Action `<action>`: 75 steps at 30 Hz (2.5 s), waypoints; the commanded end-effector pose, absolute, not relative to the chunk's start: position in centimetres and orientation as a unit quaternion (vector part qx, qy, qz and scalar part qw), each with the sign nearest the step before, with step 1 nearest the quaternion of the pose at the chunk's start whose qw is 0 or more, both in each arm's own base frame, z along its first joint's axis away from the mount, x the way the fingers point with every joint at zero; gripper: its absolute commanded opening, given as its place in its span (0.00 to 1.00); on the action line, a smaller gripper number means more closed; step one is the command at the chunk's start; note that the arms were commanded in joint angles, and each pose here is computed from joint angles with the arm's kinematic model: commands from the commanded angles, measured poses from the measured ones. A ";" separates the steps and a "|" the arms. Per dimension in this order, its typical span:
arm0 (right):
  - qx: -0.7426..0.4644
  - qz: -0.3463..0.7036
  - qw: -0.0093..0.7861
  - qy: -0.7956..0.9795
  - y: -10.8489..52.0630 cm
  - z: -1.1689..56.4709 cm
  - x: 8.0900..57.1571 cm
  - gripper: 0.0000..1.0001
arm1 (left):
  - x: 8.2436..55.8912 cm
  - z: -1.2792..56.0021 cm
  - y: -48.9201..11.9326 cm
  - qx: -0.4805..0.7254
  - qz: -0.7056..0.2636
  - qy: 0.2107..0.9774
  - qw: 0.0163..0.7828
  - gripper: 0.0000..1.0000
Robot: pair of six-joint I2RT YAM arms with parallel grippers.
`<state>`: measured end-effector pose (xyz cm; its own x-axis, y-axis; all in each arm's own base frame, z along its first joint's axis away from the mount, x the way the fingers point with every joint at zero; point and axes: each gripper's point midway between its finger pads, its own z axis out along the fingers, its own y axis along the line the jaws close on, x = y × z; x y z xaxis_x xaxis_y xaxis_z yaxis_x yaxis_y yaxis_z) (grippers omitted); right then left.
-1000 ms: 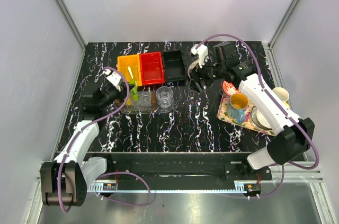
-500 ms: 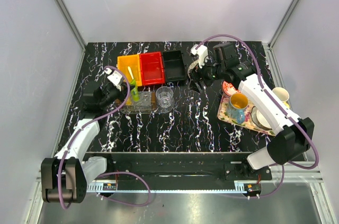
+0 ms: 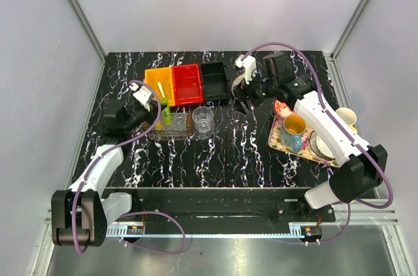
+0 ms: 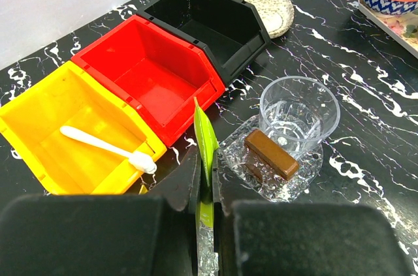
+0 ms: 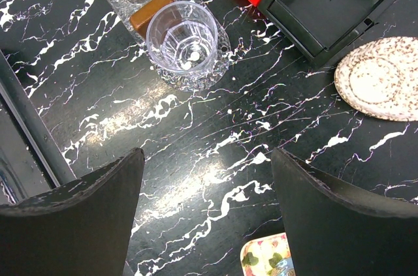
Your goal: Prepare toiletry sets of a toothbrush and toothpaste on the tray
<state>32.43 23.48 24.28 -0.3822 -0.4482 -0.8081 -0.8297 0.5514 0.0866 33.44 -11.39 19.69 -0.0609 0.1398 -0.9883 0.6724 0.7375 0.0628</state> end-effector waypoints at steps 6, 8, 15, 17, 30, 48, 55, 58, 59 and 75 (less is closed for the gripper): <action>-0.402 0.260 0.402 0.781 23.8 25.6 32.6 0.84 | 34.5 23.6 -11.5 0.313 -0.199 0.647 0.666 0.00; -0.401 0.260 0.401 0.781 23.8 25.5 32.6 0.84 | 34.5 23.4 -11.5 0.313 -0.200 0.648 0.665 0.00; -0.401 0.259 0.402 0.781 23.7 25.5 32.5 0.84 | 34.7 23.2 -11.4 0.313 -0.199 0.650 0.663 0.00; -0.401 0.260 0.400 0.782 23.8 25.4 32.6 0.84 | 34.6 23.1 -11.4 0.312 -0.201 0.651 0.662 0.00; -0.401 0.261 0.399 0.783 23.8 25.2 32.6 0.84 | 34.6 22.3 -11.5 0.315 -0.207 0.656 0.655 0.00; -0.400 0.262 0.397 0.783 23.8 24.9 32.6 0.84 | 34.7 21.0 -11.6 0.318 -0.211 0.661 0.647 0.00; -0.400 0.263 0.395 0.784 23.9 24.7 32.6 0.84 | 34.7 20.4 -11.6 0.318 -0.212 0.663 0.644 0.00; -0.400 0.262 0.395 0.784 23.9 24.6 32.6 0.84 | 34.7 20.0 -11.6 0.318 -0.212 0.665 0.642 0.00; -0.400 0.261 0.396 0.784 23.8 24.7 32.6 0.84 | 34.6 20.0 -11.6 0.319 -0.212 0.664 0.643 0.00; -0.398 0.263 0.392 0.786 23.9 24.4 32.6 0.84 | 34.5 18.8 -11.5 0.322 -0.207 0.669 0.637 0.00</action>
